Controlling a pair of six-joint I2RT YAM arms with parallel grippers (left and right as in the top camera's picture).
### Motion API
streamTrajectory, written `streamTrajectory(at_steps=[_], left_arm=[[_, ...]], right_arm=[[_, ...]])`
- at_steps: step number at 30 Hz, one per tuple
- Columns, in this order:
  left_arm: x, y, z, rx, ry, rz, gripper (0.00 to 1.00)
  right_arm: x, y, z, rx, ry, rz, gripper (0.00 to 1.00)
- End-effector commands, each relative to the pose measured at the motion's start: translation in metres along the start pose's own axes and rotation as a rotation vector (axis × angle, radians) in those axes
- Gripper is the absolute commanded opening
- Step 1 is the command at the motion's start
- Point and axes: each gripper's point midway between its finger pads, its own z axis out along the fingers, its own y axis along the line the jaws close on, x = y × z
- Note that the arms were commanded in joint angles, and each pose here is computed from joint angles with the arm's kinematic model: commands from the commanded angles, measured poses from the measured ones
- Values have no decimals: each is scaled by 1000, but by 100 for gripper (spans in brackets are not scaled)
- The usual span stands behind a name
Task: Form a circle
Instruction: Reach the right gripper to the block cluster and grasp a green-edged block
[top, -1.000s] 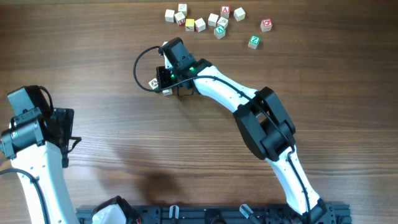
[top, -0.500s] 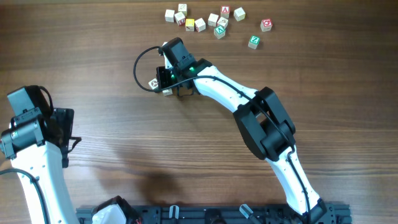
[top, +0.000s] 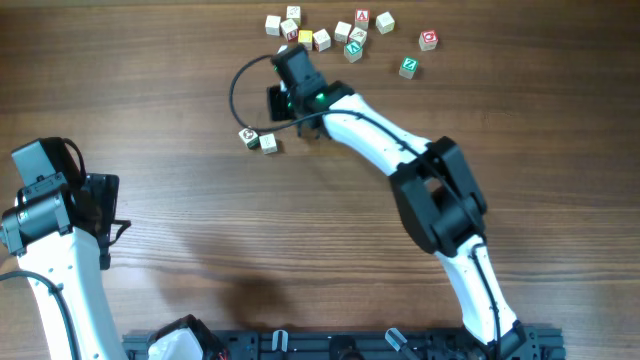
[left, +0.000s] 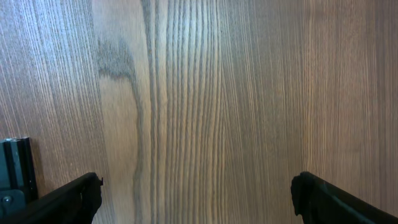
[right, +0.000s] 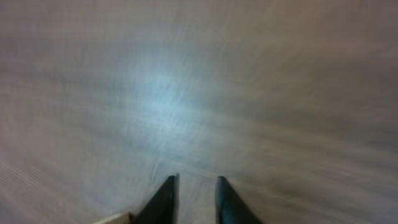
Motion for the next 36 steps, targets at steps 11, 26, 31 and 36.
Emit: streamTrajectory(at_steps=[11,26,31,36], left_arm=[[0,1,1,-4,5,-20,100],[0,1,1,-4,5,-21,100],[0,1,1,-4,5,-21,100],[0,1,1,-4,5,-21,100]], right_arm=[[-105,-139,-43,172,-227,-98,89],[-64,-183,34,217,-190,-154,66],[-72,-185,32,234,-224,-154,33],[-78,-176,15,232,-206,-155,18]])
